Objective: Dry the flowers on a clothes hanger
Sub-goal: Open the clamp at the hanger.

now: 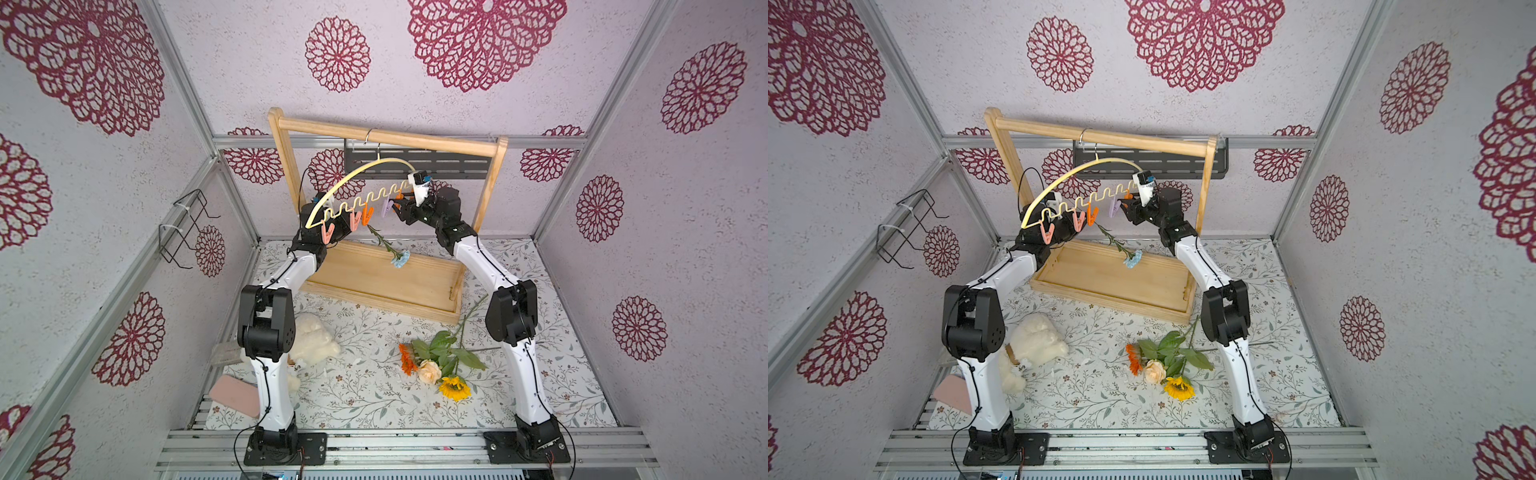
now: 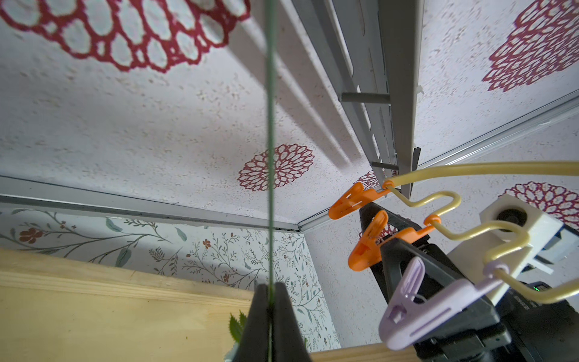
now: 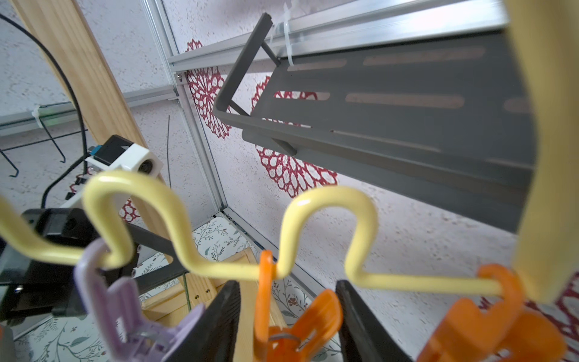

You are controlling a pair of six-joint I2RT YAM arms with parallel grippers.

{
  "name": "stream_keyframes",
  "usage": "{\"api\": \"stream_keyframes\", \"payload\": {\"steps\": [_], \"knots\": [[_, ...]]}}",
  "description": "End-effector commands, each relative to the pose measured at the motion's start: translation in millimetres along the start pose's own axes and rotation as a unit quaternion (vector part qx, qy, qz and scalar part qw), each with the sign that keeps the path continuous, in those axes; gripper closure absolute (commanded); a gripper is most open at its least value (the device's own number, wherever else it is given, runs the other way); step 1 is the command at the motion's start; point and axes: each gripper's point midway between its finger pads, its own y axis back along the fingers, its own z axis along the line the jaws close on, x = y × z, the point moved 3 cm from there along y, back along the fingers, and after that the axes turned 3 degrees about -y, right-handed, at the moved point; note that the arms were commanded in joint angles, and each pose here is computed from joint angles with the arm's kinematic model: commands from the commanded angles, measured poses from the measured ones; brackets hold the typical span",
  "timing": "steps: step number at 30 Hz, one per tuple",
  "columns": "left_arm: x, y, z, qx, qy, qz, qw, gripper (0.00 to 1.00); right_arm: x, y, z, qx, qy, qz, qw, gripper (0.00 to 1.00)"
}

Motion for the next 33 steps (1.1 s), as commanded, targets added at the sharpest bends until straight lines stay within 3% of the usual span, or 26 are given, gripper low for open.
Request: {"api": "stream_keyframes", "payload": {"steps": [1,9,15,21,33], "knots": [[-1.2,-7.3,-7.2,0.019,-0.001,-0.003,1.000,1.00,-73.6,33.7,0.9,0.009,0.041,-0.062,0.997,0.47],[0.5,-9.4,-9.9,0.022,0.002,-0.001,1.000,1.00,-77.6,37.3,1.6,0.008,0.042,-0.061,0.997,0.50],[0.8,-11.1,-12.1,0.025,0.002,-0.001,1.000,1.00,-81.4,41.0,-1.1,0.022,0.041,-0.060,0.997,0.43],[0.8,-12.7,-14.4,0.028,0.002,0.000,1.000,1.00,-81.8,43.8,-1.6,0.017,0.041,-0.054,0.998,0.54],[-3.7,-16.1,-20.2,0.041,0.006,-0.003,0.999,1.00,-82.3,45.1,-2.5,0.019,0.040,-0.052,0.998,0.60]]}}
